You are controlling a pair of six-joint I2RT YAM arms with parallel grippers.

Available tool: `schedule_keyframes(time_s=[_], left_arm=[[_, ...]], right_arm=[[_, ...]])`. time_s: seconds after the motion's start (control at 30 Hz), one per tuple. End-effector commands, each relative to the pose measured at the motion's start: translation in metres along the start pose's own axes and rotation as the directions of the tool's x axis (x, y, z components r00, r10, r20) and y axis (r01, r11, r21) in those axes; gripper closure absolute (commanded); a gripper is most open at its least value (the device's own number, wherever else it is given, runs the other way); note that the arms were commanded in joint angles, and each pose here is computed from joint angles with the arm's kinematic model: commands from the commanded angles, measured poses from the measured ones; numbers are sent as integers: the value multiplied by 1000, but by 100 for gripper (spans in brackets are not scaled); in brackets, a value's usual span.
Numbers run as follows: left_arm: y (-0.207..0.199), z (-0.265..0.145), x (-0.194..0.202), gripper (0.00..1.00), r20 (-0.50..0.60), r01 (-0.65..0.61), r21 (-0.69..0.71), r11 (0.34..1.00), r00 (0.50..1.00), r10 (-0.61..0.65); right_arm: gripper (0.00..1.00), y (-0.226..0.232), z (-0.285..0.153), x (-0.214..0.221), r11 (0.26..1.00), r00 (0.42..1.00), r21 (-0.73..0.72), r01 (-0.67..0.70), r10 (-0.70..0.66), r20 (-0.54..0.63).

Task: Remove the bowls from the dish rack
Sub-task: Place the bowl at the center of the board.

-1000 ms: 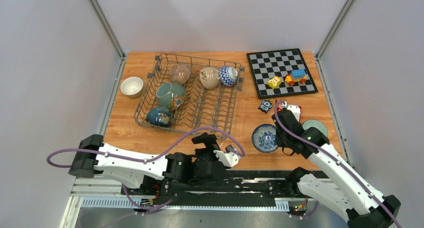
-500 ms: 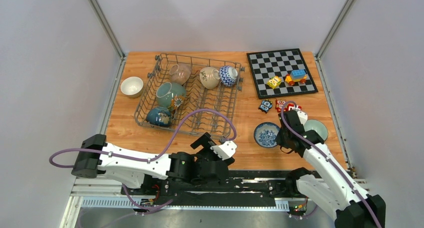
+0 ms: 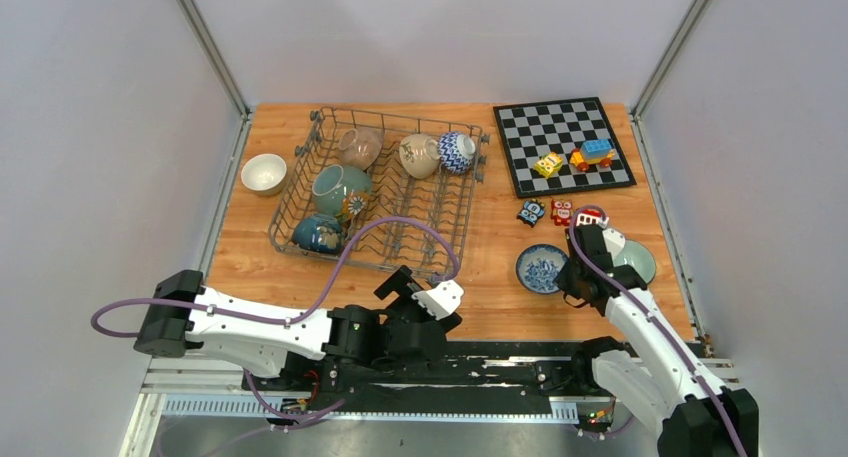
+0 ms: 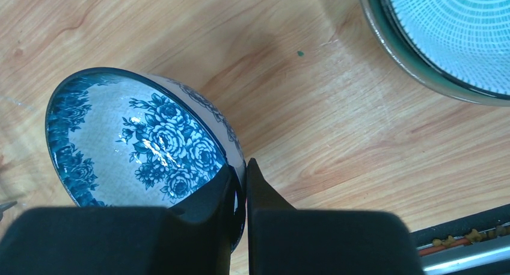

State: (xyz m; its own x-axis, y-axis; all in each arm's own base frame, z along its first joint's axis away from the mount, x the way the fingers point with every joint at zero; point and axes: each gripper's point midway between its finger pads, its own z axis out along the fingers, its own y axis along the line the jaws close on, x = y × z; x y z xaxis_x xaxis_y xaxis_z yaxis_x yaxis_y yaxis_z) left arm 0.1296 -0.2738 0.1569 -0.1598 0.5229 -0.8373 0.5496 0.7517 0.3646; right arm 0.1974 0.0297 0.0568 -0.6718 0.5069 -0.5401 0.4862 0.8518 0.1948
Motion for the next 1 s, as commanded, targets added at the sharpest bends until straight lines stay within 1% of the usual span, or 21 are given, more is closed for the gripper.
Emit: schedule_keyframes(time_s=[0.0, 0.23, 0.33, 0.57, 0.77, 0.87, 0.97], left_arm=[[0, 3, -5, 0, 21, 48, -15, 999, 999, -48], [-1, 5, -3, 0, 13, 38, -19, 999, 999, -37], [-3, 5, -2, 0, 11, 34, -16, 999, 999, -34], [-6, 7, -1, 0, 3, 23, -15, 1000, 1000, -23], [-6, 7, -2, 0, 3, 23, -14, 1000, 1000, -23], [-5, 6, -2, 0, 4, 22, -16, 1000, 1000, -22], [0, 4, -7, 0, 8, -5, -24, 1000, 1000, 5]], right_arm=[[96, -6, 10, -4, 997, 997, 21, -69, 68, 18], [96, -16, 16, 4, 994, 995, 46, -96, 96, -1], [88, -16, 16, 5, 995, 995, 41, -95, 95, -5], [65, -12, 13, 5, 997, 997, 14, -73, 73, -12], [50, -8, 8, 4, 998, 998, -14, -63, 63, -15], [44, -1, -4, -4, 998, 999, -49, -31, 30, -14], [38, 8, -27, -18, 996, 1000, -92, 20, -21, -4]])
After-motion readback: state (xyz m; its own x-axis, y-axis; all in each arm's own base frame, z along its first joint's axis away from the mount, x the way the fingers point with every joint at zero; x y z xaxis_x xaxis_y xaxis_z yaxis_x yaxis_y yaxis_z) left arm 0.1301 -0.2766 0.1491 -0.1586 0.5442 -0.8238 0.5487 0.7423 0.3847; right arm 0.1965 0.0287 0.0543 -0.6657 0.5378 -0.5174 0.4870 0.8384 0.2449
